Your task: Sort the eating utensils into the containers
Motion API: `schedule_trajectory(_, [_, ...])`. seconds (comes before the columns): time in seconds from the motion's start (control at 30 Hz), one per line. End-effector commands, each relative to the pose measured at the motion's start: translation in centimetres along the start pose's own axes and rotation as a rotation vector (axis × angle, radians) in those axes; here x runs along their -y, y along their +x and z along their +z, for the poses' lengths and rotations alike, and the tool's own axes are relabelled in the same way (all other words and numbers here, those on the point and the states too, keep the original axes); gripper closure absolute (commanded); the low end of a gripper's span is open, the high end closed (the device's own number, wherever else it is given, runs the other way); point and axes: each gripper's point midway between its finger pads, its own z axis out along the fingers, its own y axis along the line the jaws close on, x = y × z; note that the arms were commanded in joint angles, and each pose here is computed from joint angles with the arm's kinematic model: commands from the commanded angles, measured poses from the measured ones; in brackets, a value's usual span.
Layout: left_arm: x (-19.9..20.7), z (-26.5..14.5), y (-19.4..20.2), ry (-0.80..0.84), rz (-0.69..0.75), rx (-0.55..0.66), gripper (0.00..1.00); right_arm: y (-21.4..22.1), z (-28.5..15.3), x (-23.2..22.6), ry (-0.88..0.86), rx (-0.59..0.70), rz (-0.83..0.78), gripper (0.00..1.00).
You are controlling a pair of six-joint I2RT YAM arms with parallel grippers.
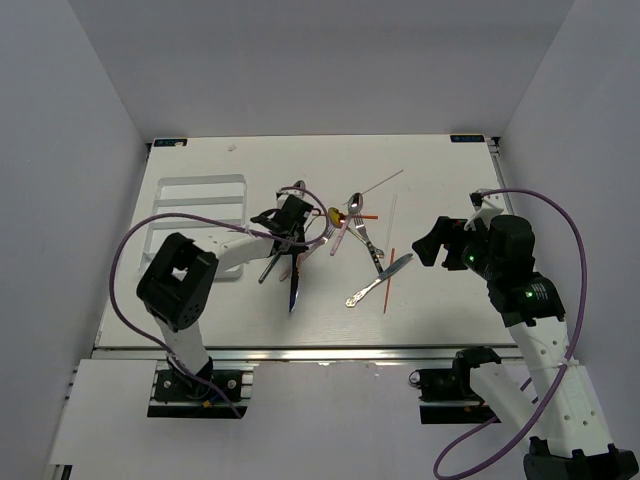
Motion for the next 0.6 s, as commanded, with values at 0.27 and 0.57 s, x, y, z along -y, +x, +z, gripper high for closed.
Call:
schedule_trajectory(0.27, [-2.5,-9.5,-11.3,0.009,-0.253,0.284,1.0,-0.5,0.0,-0.3,-0.019,0.017,-0.02,0.11])
schedule_trajectory(0.57, [-23.1,-12.7,-14.7,-0.376,-0.84,0.483,1.0,-0.4,-0.2,-1.0,-0.054,0.022,-0.014,0.11])
